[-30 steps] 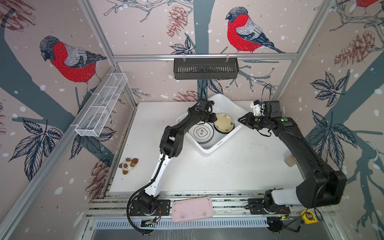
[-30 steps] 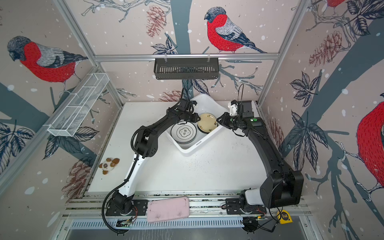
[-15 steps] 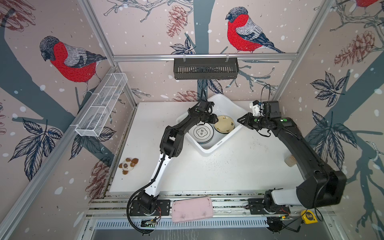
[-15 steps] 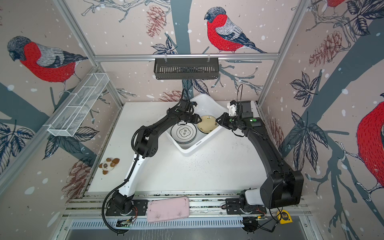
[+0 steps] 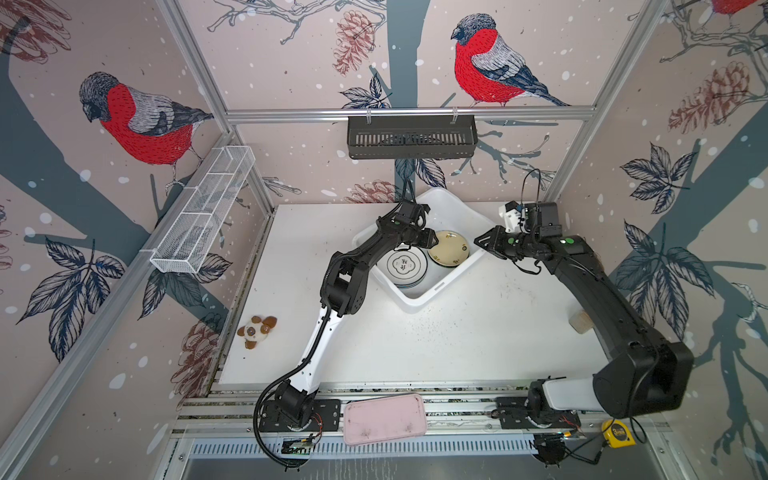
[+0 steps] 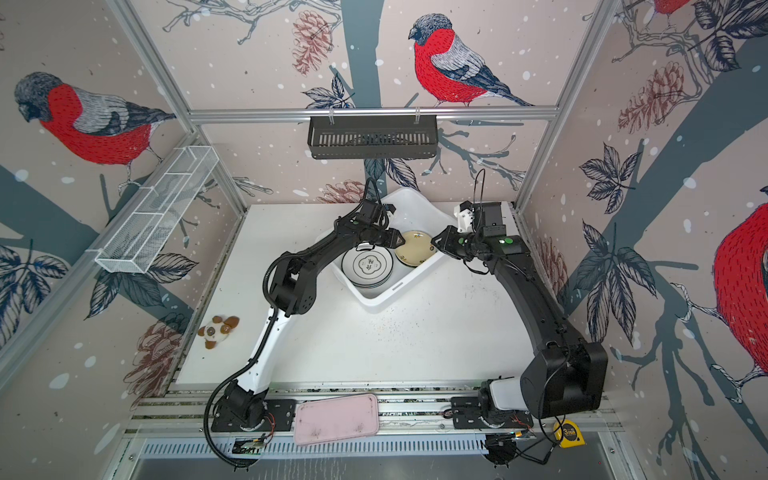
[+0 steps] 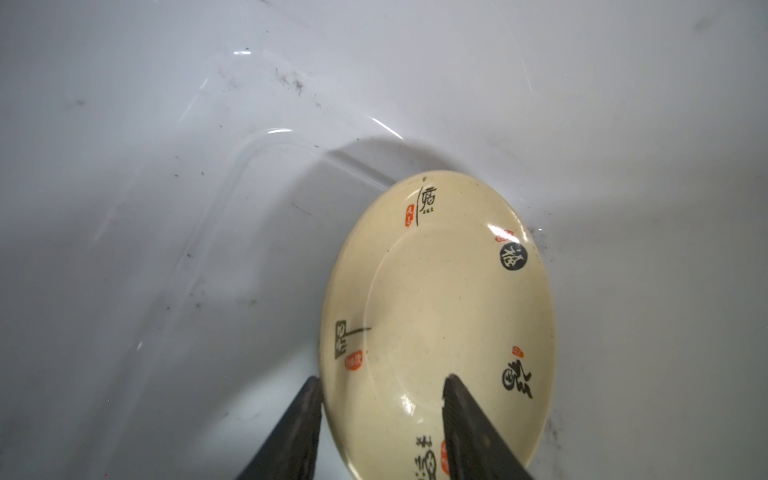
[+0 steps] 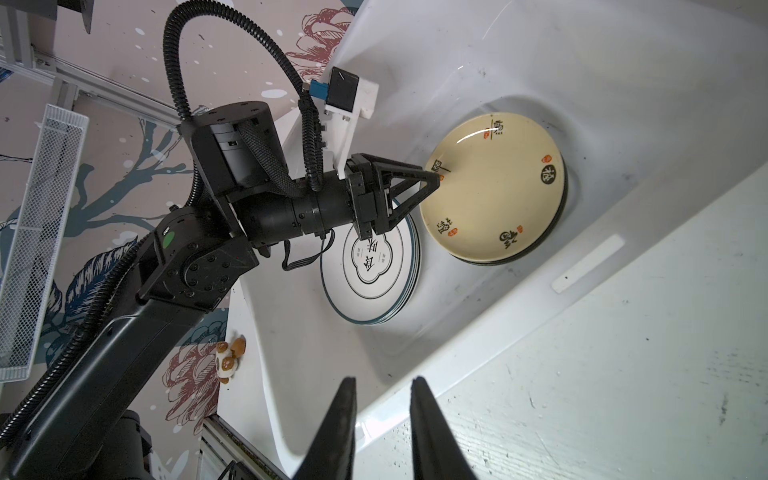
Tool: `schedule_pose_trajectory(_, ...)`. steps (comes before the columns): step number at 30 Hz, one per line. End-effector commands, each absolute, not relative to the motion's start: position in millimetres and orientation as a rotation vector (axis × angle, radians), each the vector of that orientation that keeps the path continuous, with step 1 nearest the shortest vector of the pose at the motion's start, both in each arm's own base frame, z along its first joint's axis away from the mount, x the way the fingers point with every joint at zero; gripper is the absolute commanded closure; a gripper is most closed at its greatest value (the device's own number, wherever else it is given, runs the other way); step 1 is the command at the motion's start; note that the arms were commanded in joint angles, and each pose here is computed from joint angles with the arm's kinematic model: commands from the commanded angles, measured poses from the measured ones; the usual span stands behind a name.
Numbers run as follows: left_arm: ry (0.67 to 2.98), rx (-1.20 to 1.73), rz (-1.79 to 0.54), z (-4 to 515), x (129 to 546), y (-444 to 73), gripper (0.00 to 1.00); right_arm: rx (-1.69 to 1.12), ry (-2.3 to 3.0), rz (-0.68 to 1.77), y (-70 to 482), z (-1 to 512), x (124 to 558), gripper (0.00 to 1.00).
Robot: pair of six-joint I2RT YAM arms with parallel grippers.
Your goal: Place the plates into the plastic bin on the countertop
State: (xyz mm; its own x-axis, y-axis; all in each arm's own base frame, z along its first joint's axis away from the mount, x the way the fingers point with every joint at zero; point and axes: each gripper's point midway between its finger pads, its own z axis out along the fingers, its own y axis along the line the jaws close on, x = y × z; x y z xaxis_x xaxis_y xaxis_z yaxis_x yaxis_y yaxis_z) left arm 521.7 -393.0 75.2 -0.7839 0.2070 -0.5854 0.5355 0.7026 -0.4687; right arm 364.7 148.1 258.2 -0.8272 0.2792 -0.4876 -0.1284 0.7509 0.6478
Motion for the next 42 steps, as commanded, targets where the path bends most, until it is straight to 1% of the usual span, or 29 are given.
schedule_pose_trajectory(1, 2.373, 0.600, -0.877, 89, 522, -395, 0.51, 0.090, 2.326, 0.932, 149, 267, 370, 0.73)
schedule_pose_trajectory(7, 2.333, 0.589, -0.801, 110, 531, -387, 0.47, 0.083, 2.304, 0.915, 148, 272, 377, 0.70)
schedule_pose_trajectory(11, 2.300, 0.578, -0.779, 134, 535, -379, 0.45, 0.098, 2.278, 0.857, 142, 279, 388, 0.65)
schedule_pose_trajectory(15, 2.272, 0.615, -0.740, 158, 530, -370, 0.42, 0.105, 2.226, 0.809, 135, 288, 398, 0.59)
schedule_pose_trajectory(22, 2.181, 0.677, -0.631, 216, 513, -338, 0.38, 0.212, 2.125, 0.704, 99, 296, 426, 0.52)
schedule_pose_trajectory(26, 2.134, 0.673, -0.549, 248, 506, -315, 0.33, 0.272, 2.069, 0.656, 74, 296, 435, 0.43)
schedule_pose_trajectory(27, 2.128, 0.667, -0.539, 254, 503, -308, 0.29, 0.293, 2.063, 0.629, 66, 294, 438, 0.42)
schedule_pose_trajectory(29, 2.113, 0.654, -0.521, 261, 500, -294, 0.25, 0.312, 2.049, 0.594, 55, 292, 442, 0.39)
schedule_pose_trajectory(31, 2.101, 0.623, -0.470, 267, 499, -276, 0.24, 0.321, 2.032, 0.567, 46, 292, 446, 0.32)
schedule_pose_trajectory(32, 2.095, 0.609, -0.443, 272, 498, -267, 0.23, 0.324, 2.024, 0.554, 43, 292, 448, 0.28)
schedule_pose_trajectory(33, 2.089, 0.582, -0.404, 278, 497, -256, 0.23, 0.327, 2.013, 0.540, 38, 293, 449, 0.19)
schedule_pose_trajectory(34, 2.089, 0.538, -0.343, 283, 498, -242, 0.23, 0.331, 2.002, 0.526, 34, 293, 451, 0.00)
schedule_pose_trajectory(37, 2.067, 0.434, -0.161, 293, 501, -201, 0.21, 0.341, 1.984, 0.467, 24, 290, 456, 0.00)
schedule_pose_trajectory(42, 2.073, 0.304, -0.017, 294, 497, -137, 0.21, 0.340, 1.929, 0.396, 11, 289, 464, 0.01)
